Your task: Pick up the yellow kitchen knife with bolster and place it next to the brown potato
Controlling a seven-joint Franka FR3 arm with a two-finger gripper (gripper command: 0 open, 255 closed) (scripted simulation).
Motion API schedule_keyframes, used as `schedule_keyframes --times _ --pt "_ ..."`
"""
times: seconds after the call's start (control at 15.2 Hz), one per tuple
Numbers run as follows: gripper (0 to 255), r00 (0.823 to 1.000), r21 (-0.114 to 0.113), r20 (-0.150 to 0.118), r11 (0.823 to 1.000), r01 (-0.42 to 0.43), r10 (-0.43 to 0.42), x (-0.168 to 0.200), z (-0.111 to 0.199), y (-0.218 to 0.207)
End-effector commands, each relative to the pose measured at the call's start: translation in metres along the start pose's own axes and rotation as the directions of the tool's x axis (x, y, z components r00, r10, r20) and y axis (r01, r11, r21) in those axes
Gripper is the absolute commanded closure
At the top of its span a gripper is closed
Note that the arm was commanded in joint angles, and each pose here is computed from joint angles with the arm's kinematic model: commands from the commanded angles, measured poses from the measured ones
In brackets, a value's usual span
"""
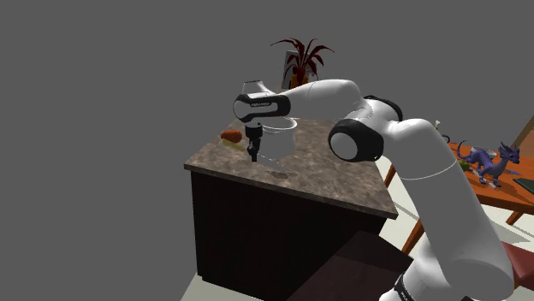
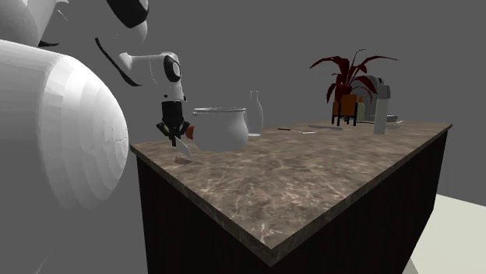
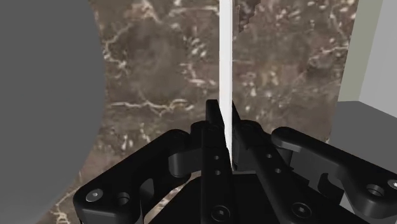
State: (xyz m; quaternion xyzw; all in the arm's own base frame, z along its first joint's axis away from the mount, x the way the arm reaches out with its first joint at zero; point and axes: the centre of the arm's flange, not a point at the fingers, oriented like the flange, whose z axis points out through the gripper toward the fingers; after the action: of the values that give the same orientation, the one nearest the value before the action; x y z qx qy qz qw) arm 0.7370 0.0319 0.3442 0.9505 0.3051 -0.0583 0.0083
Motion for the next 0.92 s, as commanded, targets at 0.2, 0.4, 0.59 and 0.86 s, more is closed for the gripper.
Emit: schedule_keyframes --times 0.2,0.4,0.59,0.86 --pt "255 1.000 0.000 0.000 1.000 0.000 0.000 0.000 0.002 0.000" --pt "0 1.000 0.000 0.000 1.000 0.000 0.000 0.000 0.002 0.000" --pt "0 1.000 0.000 0.000 1.000 0.000 0.000 0.000 0.002 0.000" --pt "0 1.000 0.000 0.000 1.000 0.000 0.000 0.000 -0.024 0.000"
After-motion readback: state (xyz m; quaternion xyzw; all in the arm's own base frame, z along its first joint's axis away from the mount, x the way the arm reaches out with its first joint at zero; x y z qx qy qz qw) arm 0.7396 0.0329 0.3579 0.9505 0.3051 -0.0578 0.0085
